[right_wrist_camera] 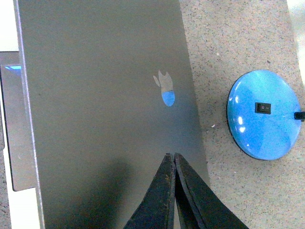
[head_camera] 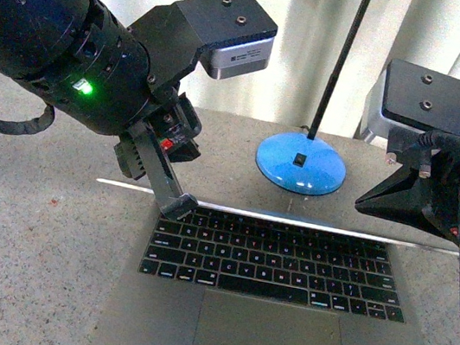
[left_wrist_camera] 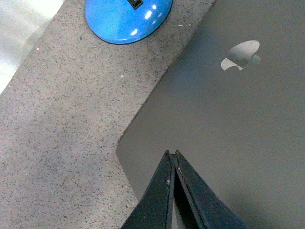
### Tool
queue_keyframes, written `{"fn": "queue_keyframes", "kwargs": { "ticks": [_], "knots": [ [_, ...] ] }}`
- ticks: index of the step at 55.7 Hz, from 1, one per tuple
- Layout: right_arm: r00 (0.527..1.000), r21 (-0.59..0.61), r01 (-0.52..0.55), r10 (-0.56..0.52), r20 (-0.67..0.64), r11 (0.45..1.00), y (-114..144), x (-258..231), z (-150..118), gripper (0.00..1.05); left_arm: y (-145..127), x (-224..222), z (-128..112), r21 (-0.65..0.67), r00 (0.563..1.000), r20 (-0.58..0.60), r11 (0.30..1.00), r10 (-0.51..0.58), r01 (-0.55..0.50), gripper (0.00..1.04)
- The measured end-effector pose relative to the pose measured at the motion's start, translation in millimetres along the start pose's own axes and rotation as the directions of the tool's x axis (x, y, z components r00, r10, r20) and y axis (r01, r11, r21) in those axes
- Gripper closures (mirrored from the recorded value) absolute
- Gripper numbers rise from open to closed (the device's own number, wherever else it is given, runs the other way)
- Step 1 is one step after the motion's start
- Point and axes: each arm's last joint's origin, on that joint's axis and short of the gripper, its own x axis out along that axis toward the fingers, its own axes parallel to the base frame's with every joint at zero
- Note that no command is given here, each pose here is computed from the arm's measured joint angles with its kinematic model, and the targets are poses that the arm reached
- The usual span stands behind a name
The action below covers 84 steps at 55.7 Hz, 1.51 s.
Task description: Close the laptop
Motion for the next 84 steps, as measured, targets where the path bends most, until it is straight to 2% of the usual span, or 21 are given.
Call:
{"fn": "queue_keyframes", "kwargs": {
  "ticks": [84],
  "knots": [
    [0.996, -0.011, -0.077, 0.077, -0.039, 0.997, 25, 32, -22, 1.02, -32, 29, -41, -0.063, 0.995, -0.036, 0.994, -0.096, 0.093, 1.01]
  ]
}}
